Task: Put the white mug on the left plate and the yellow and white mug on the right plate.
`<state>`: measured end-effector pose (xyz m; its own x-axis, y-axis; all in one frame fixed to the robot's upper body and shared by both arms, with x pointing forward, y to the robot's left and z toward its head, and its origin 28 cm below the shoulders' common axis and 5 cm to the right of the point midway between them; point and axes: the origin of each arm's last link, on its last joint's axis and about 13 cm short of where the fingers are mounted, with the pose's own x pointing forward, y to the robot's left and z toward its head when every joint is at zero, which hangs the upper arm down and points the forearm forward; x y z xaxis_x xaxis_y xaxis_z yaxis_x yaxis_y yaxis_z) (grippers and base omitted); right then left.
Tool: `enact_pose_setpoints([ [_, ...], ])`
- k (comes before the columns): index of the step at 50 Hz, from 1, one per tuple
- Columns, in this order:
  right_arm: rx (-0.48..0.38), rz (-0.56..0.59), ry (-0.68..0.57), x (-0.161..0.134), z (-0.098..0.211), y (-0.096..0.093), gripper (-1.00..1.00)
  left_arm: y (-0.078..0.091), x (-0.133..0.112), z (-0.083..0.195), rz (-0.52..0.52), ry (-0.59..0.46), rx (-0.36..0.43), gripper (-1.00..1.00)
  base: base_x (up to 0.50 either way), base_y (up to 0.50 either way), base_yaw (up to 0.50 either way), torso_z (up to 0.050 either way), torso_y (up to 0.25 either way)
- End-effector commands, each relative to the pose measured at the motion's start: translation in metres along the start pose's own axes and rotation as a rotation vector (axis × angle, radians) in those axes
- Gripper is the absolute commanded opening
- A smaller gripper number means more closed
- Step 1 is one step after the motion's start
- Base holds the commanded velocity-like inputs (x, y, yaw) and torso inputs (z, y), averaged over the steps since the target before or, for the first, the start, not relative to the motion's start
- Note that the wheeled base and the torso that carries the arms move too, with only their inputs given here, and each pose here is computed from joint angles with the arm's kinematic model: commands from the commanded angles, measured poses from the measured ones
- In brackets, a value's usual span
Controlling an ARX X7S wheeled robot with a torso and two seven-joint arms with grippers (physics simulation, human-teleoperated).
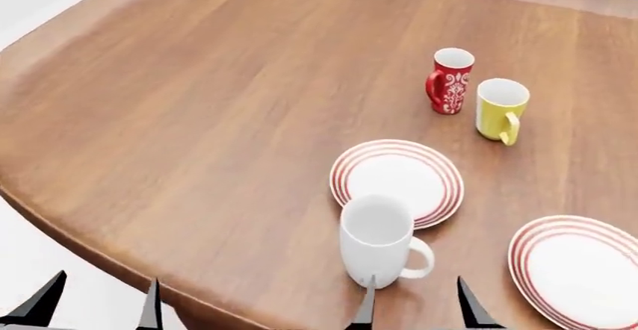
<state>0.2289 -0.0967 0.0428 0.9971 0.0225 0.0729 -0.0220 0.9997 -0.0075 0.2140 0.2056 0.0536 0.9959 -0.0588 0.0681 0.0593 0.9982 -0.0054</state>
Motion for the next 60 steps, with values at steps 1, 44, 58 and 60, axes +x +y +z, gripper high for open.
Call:
enact_pose_setpoints([
  [1,0.083,-0.01,-0.072,-0.001,0.004,-0.003,1.0,-0.001,0.0,0.001,-0.008,0.0,-0.005,1.0,0.25,-0.44,0.0,0.0,0.0],
  [44,0.082,-0.041,-0.092,-0.011,0.015,-0.013,1.0,0.051,0.025,0.051,0.194,-0.079,-0.119,1.0,0.25,-0.28,0.0,0.0,0.0],
  [58,0.041,-0.086,-0.098,-0.015,0.019,-0.016,1.0,0.05,0.024,0.052,0.193,-0.02,-0.136,1.0,0.1,0.19,0.0,0.0,0.0],
  [60,0.045,-0.097,-0.088,-0.014,0.016,-0.017,1.0,0.051,0.025,0.053,0.187,0.012,-0.164,1.0,0.0,0.0,0.0,0.0,0.0],
])
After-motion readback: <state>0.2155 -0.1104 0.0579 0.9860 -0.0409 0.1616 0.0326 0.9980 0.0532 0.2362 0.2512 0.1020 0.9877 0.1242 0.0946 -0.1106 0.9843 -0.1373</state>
